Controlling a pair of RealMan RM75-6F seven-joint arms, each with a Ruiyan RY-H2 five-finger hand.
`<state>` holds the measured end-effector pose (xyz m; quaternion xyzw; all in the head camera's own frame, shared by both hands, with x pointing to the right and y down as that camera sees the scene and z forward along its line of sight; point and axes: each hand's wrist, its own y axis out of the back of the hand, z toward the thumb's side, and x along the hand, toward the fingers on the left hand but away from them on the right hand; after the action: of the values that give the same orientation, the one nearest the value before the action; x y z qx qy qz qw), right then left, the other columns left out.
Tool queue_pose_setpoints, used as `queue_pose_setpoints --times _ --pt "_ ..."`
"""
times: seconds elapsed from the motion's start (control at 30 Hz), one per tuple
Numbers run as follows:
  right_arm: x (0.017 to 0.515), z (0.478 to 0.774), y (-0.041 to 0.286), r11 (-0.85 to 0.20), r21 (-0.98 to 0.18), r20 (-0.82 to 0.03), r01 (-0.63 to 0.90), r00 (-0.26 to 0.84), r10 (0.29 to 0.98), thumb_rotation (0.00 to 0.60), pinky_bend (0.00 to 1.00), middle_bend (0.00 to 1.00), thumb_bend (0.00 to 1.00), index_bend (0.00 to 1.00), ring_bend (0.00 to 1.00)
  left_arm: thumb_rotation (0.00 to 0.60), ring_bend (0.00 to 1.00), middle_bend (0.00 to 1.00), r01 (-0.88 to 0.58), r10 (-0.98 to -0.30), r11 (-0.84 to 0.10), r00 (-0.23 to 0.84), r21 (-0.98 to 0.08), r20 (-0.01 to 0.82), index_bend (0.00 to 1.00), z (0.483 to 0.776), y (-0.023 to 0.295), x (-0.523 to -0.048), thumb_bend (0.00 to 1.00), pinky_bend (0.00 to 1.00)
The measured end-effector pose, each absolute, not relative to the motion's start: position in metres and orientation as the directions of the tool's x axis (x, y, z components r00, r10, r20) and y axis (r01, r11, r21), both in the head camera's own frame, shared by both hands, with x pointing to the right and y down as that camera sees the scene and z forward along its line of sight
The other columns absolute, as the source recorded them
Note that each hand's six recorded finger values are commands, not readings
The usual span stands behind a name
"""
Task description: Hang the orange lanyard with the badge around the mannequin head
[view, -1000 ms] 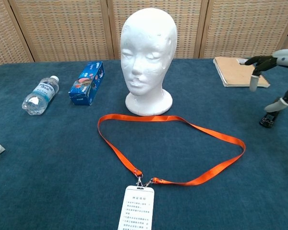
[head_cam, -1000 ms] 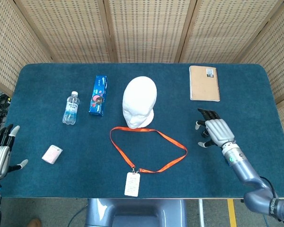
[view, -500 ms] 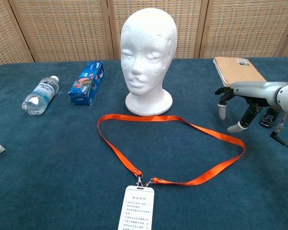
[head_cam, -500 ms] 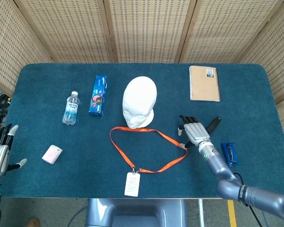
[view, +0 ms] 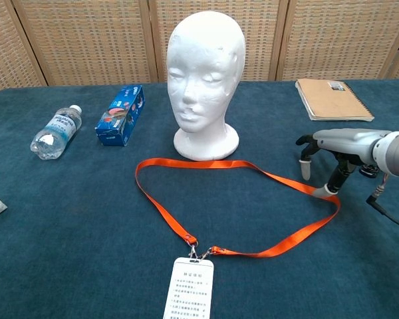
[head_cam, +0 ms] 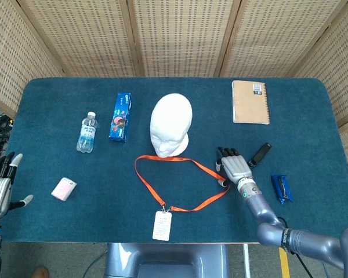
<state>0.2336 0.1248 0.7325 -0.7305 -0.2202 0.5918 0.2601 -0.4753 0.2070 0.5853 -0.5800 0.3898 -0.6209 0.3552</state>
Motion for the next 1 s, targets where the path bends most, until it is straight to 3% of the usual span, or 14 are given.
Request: queue_pose_setpoints --times 0.43,0.63,1.0 --pt "0.2355 0.74 0.1323 -0.772 -0.635 -0.765 -0.027 0.159 0.624 0.6 0.0 0.0 0.45 0.48 0.0 0.6 0.0 0.0 -0.01 -0.892 -0.447 -0.075 -0.895 0.446 0.0 0.5862 0.2072 -0.4756 0.0 0.0" --pt "0.2349 0.7403 0.1318 -0.77 -0.637 -0.764 -0.028 0.153 0.627 0.6 0.0 0.0 0.47 0.54 0.0 0.6 0.0 0.0 -0.013 -0.893 -0.445 -0.076 -0.896 0.444 0.0 0.5858 0.2069 -0.4761 0.0 0.0" --pt "0.2327 0.7406 0.1323 -0.774 -0.633 -0.767 -0.023 0.16 0.622 0.6 0.0 0.0 0.57 0.6 0.0 0.6 0.0 0.0 -0.015 -0.892 -0.445 -0.075 -0.895 0.445 0.0 0.5857 0.2069 -0.4758 0.0 0.0"
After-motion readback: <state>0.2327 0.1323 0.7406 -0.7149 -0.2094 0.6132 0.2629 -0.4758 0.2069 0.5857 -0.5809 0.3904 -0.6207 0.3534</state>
